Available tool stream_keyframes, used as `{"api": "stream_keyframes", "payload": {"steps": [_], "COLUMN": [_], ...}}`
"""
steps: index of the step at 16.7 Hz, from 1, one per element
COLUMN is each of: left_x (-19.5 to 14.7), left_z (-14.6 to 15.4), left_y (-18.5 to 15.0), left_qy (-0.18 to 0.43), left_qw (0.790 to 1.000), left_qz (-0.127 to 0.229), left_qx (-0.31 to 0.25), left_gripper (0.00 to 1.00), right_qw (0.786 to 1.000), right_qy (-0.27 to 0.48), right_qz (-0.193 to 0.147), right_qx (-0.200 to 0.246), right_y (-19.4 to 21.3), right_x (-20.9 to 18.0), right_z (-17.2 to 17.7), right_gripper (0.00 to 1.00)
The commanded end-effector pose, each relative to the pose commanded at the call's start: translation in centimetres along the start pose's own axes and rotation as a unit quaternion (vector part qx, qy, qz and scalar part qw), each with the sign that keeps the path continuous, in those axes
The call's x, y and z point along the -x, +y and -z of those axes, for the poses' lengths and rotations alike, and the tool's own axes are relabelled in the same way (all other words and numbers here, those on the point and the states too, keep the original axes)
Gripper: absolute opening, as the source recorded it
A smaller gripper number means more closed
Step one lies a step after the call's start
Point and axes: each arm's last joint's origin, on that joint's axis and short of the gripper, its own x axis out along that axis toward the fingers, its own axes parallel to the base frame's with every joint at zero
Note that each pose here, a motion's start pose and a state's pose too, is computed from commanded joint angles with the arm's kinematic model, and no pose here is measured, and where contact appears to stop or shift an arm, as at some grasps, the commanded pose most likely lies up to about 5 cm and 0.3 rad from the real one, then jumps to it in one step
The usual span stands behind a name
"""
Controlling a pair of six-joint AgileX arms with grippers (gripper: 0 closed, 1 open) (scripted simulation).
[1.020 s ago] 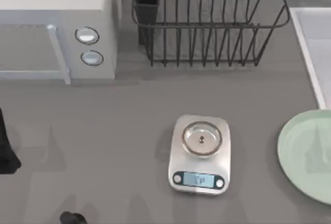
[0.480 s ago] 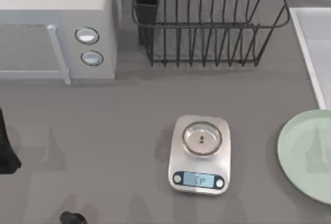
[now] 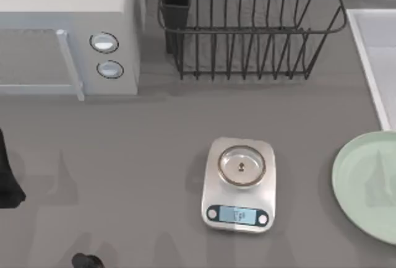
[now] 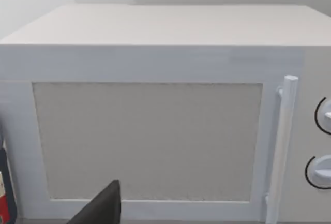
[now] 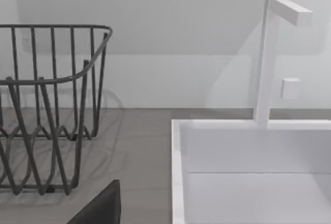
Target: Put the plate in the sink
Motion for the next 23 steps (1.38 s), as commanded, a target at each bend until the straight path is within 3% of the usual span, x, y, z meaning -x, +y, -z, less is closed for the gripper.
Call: {"api": "stream_keyframes", "payload": {"steps": [8,14,18,23], "left_x": [0.0,0.0,0.0,0.0], "left_z": [0.0,0.0,0.0,0.0], "left_y": [0.0,0.0,0.0,0.0], "left_qy": [0.0,0.0,0.0,0.0], "left_qw": [1.0,1.0,1.0,1.0], "left_qz": [0.0,0.0,0.0,0.0], "left_qx": [0.0,0.0,0.0,0.0], "left_gripper": [1.0,1.0,1.0,1.0], "right_qw": [1.0,0.984,0.938,0.84], "right_qy": [0.014,0.169,0.336,0.539], "right_qz": [-0.005,-0.039,-0.054,-0.043], "right_qx": [-0.005,-0.041,-0.057,-0.048], "right_y": [0.1,1.2,3.0,6.9], "right_x": [0.0,-1.6,-5.3,-11.8], "right_z": [-0.5,-4.5,-7.1,-7.4], "right_gripper": [1.0,1.0,1.0,1.0]}}
